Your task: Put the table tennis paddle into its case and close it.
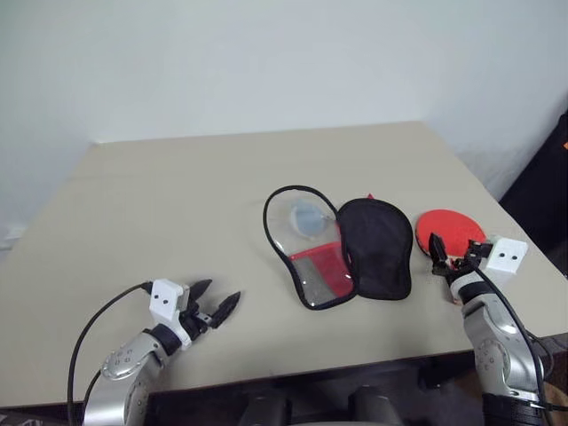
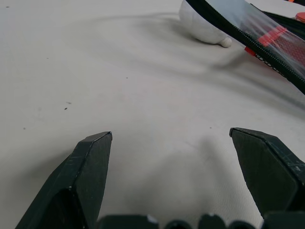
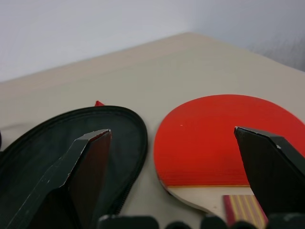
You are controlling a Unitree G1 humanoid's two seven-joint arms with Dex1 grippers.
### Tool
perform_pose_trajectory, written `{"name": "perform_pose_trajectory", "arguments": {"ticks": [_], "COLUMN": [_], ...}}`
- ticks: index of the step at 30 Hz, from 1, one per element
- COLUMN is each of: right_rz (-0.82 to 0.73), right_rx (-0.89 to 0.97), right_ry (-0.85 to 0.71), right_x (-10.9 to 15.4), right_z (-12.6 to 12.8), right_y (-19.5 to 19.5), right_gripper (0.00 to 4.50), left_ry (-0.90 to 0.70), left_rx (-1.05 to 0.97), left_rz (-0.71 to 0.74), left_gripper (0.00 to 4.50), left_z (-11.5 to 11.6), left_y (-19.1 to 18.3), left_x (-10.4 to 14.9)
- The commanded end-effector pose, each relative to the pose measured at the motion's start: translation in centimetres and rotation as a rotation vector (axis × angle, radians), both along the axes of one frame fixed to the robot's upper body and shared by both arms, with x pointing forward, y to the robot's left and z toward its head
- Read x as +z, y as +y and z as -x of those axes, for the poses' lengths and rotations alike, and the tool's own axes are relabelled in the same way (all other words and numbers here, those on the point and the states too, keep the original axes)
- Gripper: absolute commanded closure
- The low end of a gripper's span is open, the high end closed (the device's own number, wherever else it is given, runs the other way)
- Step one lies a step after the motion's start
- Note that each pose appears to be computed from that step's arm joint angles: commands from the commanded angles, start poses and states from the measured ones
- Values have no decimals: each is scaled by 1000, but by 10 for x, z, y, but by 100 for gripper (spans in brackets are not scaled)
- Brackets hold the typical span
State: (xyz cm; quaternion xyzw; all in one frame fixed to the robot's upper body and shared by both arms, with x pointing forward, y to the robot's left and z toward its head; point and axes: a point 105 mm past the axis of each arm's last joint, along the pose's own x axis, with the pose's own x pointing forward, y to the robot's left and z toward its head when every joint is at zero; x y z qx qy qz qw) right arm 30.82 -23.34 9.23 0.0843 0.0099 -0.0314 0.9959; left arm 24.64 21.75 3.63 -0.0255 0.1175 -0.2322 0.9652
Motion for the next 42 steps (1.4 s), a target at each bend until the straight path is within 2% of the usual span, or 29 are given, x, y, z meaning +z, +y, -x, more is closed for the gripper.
{"name": "perform_pose_trajectory", "arguments": {"ticks": [1, 9, 12, 17, 21, 28, 34, 37, 42], "right_rz": [-3, -35, -31, -26, -24, -44, -23, -20, -50], "right_rx": [-6, -40, -49, -72, -91, -107, -129, -167, -122], "right_ry": [-74, -73, -15, -27, -37, -49, 132, 275, 364], "right_x": [22, 21, 14, 23, 29, 41, 21, -4, -14], "right_z": [-9, -16, -16, -17, -19, -24, -8, 2, 10], "right_y": [4, 3, 0, -10, -16, -19, -33, -43, -38], "right_gripper": [3, 3, 3, 3, 3, 3, 3, 3, 3], "left_ry": [-85, -117, -132, -150, -170, -94, -100, -103, -66], "left_rx": [1, -33, -46, -120, -183, -274, -340, -356, -379], "left_rz": [-17, -15, -9, 9, 34, 16, 34, 29, 11], "left_gripper": [27, 27, 27, 27, 27, 27, 27, 27, 27], "left_z": [-10, -23, -27, -28, -37, -48, -58, -58, -54], "left_y": [4, 2, 1, -16, -35, -53, -73, -75, -77], "left_x": [22, 33, 38, 46, 55, 39, 41, 41, 32]}}
